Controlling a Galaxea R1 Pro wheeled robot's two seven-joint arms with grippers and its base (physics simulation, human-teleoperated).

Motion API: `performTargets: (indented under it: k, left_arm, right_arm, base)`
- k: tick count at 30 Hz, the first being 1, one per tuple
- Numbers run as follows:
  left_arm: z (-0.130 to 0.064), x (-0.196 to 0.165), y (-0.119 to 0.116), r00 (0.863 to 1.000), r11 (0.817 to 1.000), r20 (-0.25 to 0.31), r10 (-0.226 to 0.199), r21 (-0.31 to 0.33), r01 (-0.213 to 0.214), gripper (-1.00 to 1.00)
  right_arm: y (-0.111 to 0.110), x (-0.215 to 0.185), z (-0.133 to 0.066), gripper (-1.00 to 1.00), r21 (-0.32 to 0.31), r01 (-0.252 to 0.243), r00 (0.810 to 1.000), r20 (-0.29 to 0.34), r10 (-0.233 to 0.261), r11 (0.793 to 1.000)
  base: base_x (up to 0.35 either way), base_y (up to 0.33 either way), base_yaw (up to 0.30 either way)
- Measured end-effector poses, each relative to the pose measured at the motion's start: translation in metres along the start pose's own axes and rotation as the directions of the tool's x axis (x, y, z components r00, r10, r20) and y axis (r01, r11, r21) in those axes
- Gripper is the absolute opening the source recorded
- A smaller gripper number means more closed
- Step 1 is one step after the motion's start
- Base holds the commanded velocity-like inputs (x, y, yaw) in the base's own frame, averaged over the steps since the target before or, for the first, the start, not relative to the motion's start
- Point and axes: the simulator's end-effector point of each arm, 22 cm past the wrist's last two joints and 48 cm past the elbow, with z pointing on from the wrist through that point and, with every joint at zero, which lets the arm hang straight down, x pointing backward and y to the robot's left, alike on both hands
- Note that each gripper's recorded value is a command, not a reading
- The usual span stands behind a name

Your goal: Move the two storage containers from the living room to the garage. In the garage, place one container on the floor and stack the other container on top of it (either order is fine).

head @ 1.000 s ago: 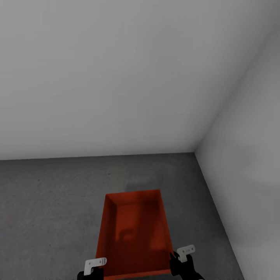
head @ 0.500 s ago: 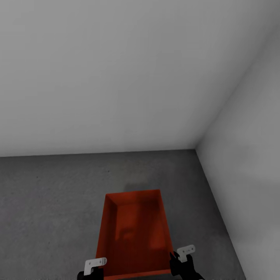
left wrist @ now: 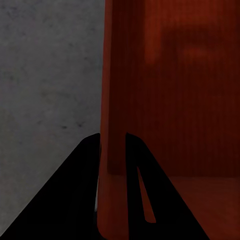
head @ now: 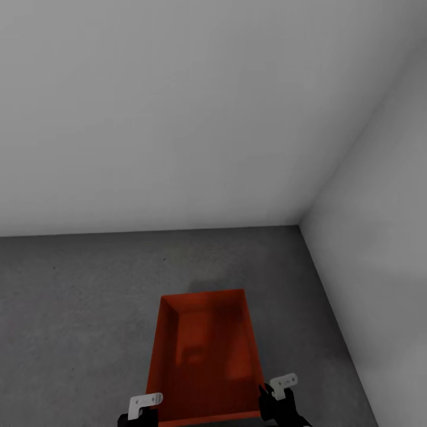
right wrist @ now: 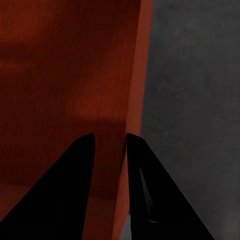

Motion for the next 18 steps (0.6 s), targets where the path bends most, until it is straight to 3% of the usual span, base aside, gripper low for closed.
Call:
performTargets:
  k: [18]
  left_arm:
    - [0.026, 0.009, 0.001, 1.0, 1.0, -0.001, 0.0, 0.0, 0.0, -1.0]
  right_arm:
    - [-0.004, 0.011, 0.025, -1.0, 0.0, 0.0, 1.0, -0.001, 0.0, 1.0]
  base:
    - [0.0, 0.0, 0.0]
